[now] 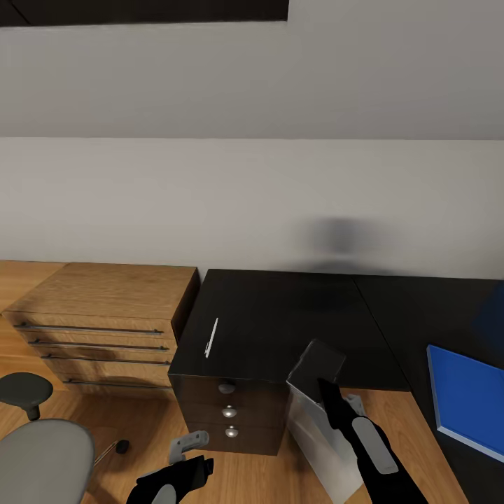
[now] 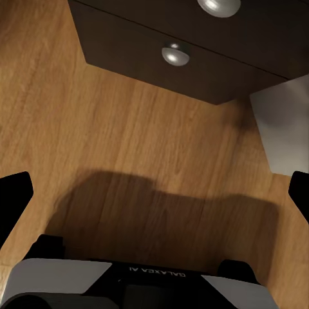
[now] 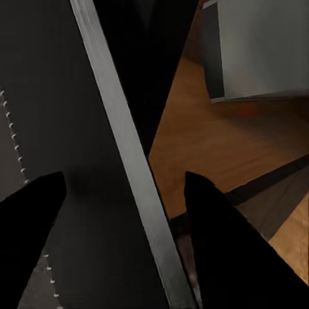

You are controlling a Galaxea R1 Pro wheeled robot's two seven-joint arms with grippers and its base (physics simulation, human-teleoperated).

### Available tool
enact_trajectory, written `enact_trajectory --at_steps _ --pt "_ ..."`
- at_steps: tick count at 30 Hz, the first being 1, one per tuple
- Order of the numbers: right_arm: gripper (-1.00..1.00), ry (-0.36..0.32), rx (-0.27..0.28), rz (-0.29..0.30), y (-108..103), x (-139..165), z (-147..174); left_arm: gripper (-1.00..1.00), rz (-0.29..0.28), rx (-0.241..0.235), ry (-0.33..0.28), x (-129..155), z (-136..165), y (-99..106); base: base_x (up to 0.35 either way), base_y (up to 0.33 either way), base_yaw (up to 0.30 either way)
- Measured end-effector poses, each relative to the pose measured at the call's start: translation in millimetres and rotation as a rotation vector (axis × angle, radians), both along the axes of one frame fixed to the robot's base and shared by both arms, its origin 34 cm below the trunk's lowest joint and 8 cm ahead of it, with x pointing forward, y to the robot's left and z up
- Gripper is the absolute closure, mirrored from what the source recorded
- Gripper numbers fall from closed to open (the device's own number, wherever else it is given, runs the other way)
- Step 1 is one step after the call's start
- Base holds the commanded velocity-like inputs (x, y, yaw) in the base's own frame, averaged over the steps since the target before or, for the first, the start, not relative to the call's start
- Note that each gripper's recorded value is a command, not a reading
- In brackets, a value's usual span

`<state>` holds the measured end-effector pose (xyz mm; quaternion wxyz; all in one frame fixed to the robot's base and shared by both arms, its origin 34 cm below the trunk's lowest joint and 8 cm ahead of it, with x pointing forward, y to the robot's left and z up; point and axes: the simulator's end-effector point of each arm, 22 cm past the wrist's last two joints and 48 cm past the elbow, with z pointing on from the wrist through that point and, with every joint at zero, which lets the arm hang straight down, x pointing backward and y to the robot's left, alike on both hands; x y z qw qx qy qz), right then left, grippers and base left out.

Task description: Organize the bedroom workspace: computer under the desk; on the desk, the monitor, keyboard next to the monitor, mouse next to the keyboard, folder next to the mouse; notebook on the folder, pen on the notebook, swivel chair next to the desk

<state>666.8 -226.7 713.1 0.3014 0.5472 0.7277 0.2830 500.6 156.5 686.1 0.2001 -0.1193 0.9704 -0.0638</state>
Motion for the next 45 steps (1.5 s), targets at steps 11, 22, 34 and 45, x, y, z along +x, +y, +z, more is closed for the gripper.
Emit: enact_trajectory --at_steps 11,22,34,45 --pt "1.00 -0.001 -0.001 0.000 -1 0 0 -1.00 -0.001 -0.003 0.001 0 0 -1 0.000 0.000 0.000" --pt "1.00 -0.077 0.008 0.003 1 10 27 -1.00 -0.003 0.012 0.032 -11 0 4 0.000 0.000 0.000" --pt "1.00 -0.126 0.008 0.004 1 17 55 -1.00 -0.002 0.014 0.036 -14 15 3 0.000 0.000 0.000" --pt "1.00 -0.297 -0.068 -0.184 -59 46 140 -1.00 0.000 0.023 0.043 -20 24 5 0.000 0.000 0.000"
